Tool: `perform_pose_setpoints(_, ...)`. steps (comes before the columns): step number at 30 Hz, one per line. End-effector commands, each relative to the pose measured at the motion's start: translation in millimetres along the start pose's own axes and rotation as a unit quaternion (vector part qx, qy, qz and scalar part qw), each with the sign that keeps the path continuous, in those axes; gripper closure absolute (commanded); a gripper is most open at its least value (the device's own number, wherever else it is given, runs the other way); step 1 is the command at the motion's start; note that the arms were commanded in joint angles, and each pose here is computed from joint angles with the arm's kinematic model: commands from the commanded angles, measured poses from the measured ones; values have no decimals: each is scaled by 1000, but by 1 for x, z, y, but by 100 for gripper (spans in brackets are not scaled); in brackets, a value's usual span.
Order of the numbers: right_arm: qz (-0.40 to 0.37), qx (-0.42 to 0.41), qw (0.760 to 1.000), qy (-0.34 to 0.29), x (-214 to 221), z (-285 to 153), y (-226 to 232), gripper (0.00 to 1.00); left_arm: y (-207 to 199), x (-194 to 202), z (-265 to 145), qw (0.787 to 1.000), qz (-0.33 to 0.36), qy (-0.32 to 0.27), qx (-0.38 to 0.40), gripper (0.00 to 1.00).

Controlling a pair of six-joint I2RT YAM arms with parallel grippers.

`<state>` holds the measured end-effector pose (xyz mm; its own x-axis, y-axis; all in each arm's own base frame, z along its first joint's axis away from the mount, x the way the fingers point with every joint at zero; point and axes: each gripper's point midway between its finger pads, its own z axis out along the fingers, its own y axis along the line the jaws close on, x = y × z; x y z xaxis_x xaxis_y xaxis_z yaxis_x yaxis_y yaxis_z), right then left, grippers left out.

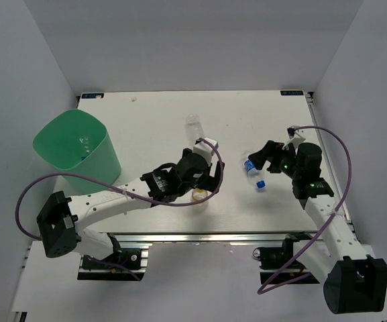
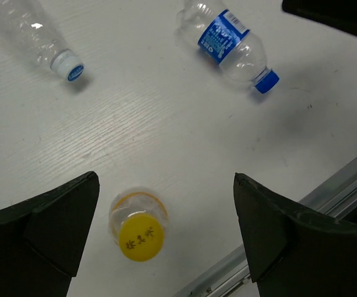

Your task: Put the plastic bottles in the bin

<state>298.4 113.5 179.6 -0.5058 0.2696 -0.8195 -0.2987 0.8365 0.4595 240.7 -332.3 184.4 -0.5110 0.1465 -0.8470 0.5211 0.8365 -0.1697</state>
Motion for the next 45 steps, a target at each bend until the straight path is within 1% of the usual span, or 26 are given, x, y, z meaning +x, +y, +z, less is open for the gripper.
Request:
perform_pose_setpoints(1, -16, -5, 1000, -23, -22, -1, 6, 11, -3, -25, -9, 999, -3, -39, -38, 2)
perform_pose_setpoints(4, -17, 0, 1000, -25, -23, -1, 5, 11, -5, -10, -8, 999, 1, -17, -42, 2)
perform_pose_setpoints(8, -17, -2, 1000, -26, -23, -1, 5, 11, 6, -1, -9, 997, -1, -19, -76, 2)
perform_pose_setpoints(12, -18, -4, 1000, -25, -23, -1, 6, 11, 7, 6, -5, 997, -1, -14, -77, 2)
perform_pose_setpoints(16, -21, 1, 999, -26, -24, -2, 4, 11, 9, 26, 3, 996, 6, 15, -84, 2)
perform_pose_setpoints(19, -22, 5, 999, -28, -24, -2, 2, 11, 20, 41, 4, 994, 4, 32, -105, 2)
perform_pose_setpoints(24, -22, 2, 999, -24, -23, 0, 3, 11, 29, 46, 2, 992, -7, 24, -125, 2)
perform_pose_setpoints(26, -20, 1, 1000, -22, -22, 0, 3, 11, 28, 46, 3, 992, -10, 21, -121, 4)
perform_pose_setpoints(27, -20, 1, 1000, -21, -22, 1, 3, 11, 26, 48, 4, 993, -10, 23, -116, 6)
perform_pose_setpoints(28, -21, 3, 1000, -21, -21, 1, 2, 11, 23, 49, 6, 994, -13, 25, -110, 12)
perform_pose_setpoints(32, -22, 5, 1000, -21, -22, 0, 2, 11, 24, 57, 8, 993, -15, 34, -109, 21)
perform_pose_setpoints(34, -22, 5, 1000, -21, -22, 0, 2, 11, 23, 60, 9, 993, -17, 35, -109, 30)
perform_pose_setpoints(35, -21, 5, 1000, -21, -22, 0, 2, 11, 21, 61, 10, 994, -17, 37, -105, 38)
perform_pose_setpoints(37, -20, 6, 1000, -20, -21, 1, 1, 11, 19, 60, 12, 994, -20, 38, -101, 43)
perform_pose_setpoints(38, -21, 5, 1000, -21, -22, 1, 2, 11, 19, 60, 12, 994, -19, 38, -102, 48)
perform_pose_setpoints(40, -22, 5, 1000, -21, -23, 1, 2, 11, 19, 56, 12, 994, -20, 33, -105, 53)
perform_pose_setpoints(41, -21, 5, 1000, -20, -22, 1, 2, 11, 20, 55, 11, 994, -19, 31, -106, 58)
perform_pose_setpoints(43, -20, 7, 1000, -20, -22, 1, 1, 11, 19, 49, 10, 994, -18, 25, -106, 63)
perform_pose_setpoints(44, -22, 6, 1000, -20, -22, 1, 1, 11, 21, 47, 10, 993, -12, 24, -111, 73)
perform_pose_setpoints(45, -22, 5, 1000, -20, -22, 1, 2, 11, 22, 43, 9, 993, -11, 19, -117, 80)
